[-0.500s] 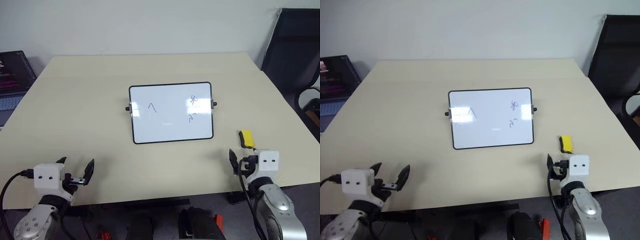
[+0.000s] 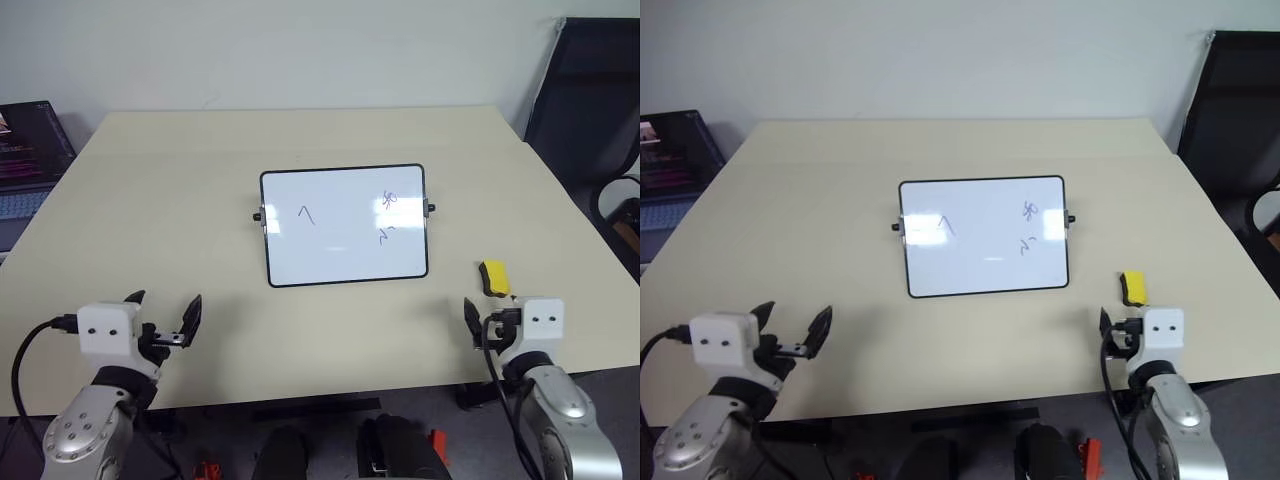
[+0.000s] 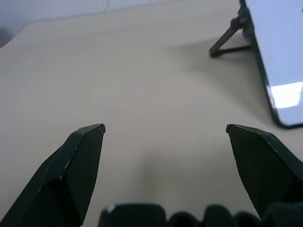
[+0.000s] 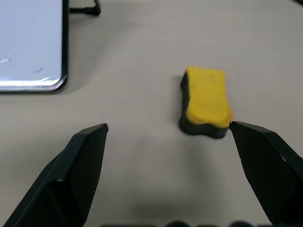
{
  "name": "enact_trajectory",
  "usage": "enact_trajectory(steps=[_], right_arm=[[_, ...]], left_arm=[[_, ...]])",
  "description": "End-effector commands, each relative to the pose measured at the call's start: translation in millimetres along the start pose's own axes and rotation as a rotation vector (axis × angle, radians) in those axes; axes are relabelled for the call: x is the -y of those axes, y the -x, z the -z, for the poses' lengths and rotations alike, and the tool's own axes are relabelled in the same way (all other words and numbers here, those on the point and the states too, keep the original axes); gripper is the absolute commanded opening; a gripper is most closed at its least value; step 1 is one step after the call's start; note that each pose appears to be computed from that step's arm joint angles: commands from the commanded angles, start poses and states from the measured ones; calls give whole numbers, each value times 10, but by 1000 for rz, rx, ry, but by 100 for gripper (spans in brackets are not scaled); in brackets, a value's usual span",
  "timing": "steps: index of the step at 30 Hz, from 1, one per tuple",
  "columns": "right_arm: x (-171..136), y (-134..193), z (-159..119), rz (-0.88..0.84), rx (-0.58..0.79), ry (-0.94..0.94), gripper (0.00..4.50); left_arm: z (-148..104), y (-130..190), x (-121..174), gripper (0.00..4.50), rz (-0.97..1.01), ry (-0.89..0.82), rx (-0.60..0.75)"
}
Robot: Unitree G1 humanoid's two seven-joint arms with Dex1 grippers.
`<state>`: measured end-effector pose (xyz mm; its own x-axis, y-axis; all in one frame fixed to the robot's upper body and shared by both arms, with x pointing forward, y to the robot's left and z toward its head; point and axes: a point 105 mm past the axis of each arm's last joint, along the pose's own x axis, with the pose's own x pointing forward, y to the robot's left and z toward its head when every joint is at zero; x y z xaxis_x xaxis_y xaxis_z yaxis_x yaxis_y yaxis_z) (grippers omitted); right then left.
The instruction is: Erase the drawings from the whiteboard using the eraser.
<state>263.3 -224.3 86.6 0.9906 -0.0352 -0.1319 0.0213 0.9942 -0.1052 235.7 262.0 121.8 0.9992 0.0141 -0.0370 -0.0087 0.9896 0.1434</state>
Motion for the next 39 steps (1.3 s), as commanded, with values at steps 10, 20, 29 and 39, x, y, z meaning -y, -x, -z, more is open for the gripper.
enact_trajectory(steps=[10, 20, 29, 39], right_arm=[[246, -132, -105, 54, 66, 9, 448], [232, -211, -159, 54, 77, 3, 448], [314, -349, -301, 73, 44, 52, 448], [270, -507, -333, 77, -34, -10, 448]], left_arm=[[-99, -297, 312, 450, 46, 40, 91], [-247, -402, 300, 450, 79, 59, 149], [-829, -592, 1176, 450, 645, 257, 238], [-843, -387, 1904, 450, 1295, 66, 145]])
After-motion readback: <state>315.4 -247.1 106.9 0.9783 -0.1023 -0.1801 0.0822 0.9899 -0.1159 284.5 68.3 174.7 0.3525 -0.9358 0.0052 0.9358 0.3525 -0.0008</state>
